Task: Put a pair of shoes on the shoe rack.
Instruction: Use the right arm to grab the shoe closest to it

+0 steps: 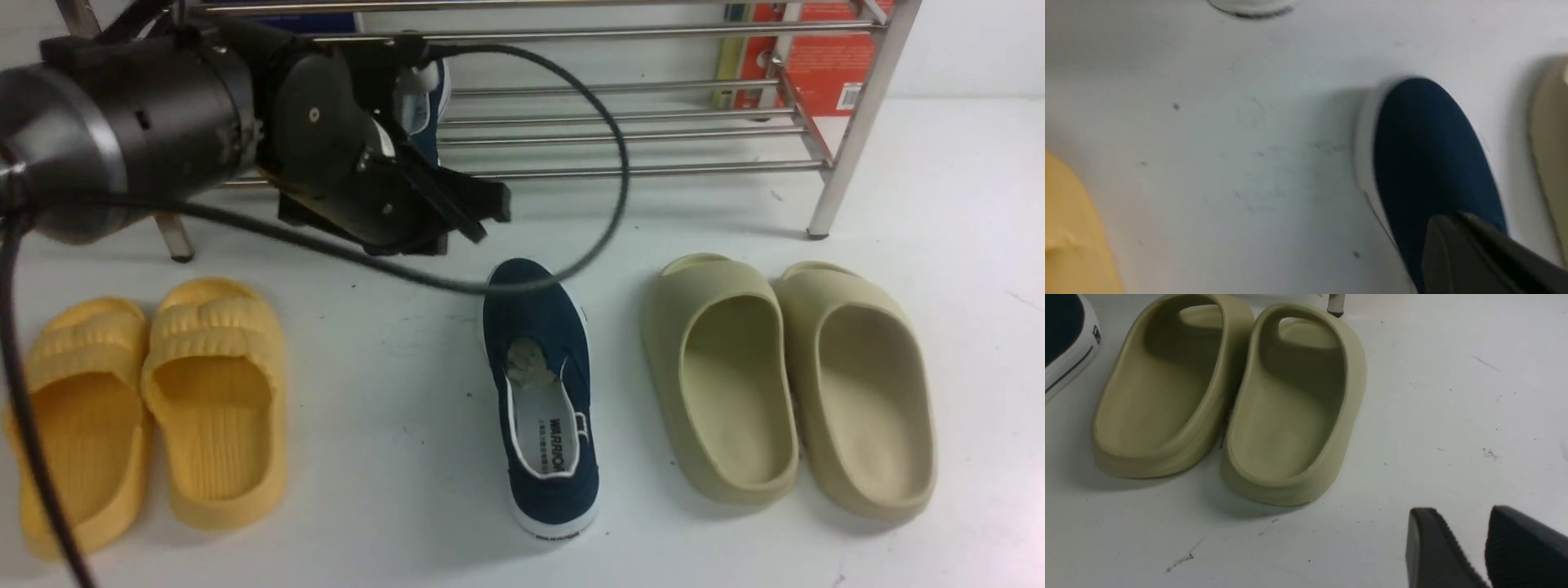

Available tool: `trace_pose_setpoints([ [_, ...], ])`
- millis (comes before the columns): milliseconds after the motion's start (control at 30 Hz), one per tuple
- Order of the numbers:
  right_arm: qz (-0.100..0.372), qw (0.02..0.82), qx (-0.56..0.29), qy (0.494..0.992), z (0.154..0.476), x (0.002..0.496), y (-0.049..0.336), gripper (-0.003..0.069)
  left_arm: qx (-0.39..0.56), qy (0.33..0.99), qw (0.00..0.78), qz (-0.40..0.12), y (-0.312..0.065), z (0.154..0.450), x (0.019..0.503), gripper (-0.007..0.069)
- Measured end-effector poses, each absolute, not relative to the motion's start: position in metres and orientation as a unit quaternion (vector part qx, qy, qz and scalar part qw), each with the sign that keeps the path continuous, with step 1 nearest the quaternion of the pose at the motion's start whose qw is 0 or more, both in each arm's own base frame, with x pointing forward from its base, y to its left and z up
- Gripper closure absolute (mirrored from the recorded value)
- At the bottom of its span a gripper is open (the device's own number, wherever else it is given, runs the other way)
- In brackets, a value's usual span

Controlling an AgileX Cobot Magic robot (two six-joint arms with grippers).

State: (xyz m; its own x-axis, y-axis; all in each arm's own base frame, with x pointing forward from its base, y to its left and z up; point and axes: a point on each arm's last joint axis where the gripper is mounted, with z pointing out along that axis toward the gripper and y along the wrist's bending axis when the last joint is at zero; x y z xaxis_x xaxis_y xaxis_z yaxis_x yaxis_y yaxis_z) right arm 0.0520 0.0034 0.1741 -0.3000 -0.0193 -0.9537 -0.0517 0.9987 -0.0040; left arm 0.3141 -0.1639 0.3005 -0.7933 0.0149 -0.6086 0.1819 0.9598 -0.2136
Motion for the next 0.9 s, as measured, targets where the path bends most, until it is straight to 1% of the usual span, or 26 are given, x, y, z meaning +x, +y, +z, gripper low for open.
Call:
trace_pose_setpoints([
  [133, 0.014, 0.591, -0.022, 0.806, 0.174, 0.052, 0.003, 0.0419, 0.064, 0.944, 0.287, -0.151, -0.175, 0.3, 0.264, 0.0638],
  [267, 0.014, 0.591, -0.022, 0.806, 0.174, 0.052, 0.003, 0.0419, 0.083, 0.949, 0.264, -0.15, -0.179, 0.29, 0.239, 0.0638],
  [467, 0.014, 0.591, -0.022, 0.806, 0.174, 0.052, 0.003, 0.0419, 0.082, 0.954, 0.256, -0.132, -0.17, 0.288, 0.227, 0.0638],
  [733, 0.014, 0.591, -0.022, 0.806, 0.174, 0.052, 0.003, 0.0419, 0.079, 0.954, 0.258, -0.127, -0.153, 0.287, 0.207, 0.0638],
  [900, 0.014, 0.591, -0.022, 0.806, 0.174, 0.052, 0.003, 0.0419, 0.083, 0.952, 0.268, -0.125, -0.149, 0.29, 0.203, 0.0638],
])
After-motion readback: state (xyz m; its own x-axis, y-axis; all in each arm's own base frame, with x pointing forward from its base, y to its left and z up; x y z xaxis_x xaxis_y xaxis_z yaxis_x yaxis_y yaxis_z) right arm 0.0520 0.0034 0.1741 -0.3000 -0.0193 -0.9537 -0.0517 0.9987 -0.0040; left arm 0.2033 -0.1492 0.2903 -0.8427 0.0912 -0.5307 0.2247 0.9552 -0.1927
